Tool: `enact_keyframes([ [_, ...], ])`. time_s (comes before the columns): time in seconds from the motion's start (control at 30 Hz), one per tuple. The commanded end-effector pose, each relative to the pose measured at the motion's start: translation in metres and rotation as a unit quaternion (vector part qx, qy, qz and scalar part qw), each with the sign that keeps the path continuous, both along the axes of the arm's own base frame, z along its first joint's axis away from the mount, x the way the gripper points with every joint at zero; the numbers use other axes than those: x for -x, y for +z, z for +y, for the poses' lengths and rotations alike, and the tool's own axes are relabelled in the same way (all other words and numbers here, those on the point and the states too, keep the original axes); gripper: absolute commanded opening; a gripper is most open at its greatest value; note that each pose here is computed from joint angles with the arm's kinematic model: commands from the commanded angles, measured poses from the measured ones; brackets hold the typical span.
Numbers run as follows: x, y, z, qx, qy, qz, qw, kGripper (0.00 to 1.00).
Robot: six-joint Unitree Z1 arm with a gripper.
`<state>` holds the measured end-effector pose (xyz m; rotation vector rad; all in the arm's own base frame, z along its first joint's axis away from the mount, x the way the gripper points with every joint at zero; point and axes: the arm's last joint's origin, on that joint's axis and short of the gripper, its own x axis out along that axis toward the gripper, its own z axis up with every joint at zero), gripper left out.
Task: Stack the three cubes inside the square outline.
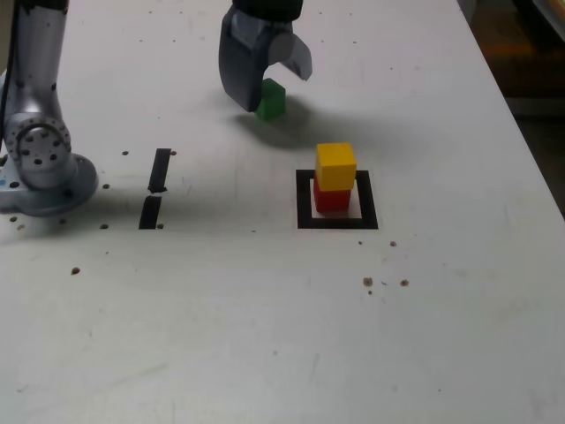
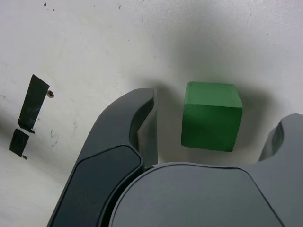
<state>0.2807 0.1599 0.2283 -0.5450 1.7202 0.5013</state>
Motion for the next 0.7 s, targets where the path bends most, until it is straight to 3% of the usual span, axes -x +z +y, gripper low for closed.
enact_keyframes([
  [0.0,-0.0003,-0.0029,0.0,0.001,0.003,0.002,1.0,0.78],
  [0.13,-0.0023,-0.0046,0.0004,0.006,0.008,-0.001,0.9999,0.64],
  [0.33,-0.0035,-0.005,-0.0001,0.013,0.017,-0.005,0.9997,0.53],
  [0.67,-0.0062,-0.0125,0.0032,-0.006,0.028,-0.002,0.9996,0.4],
])
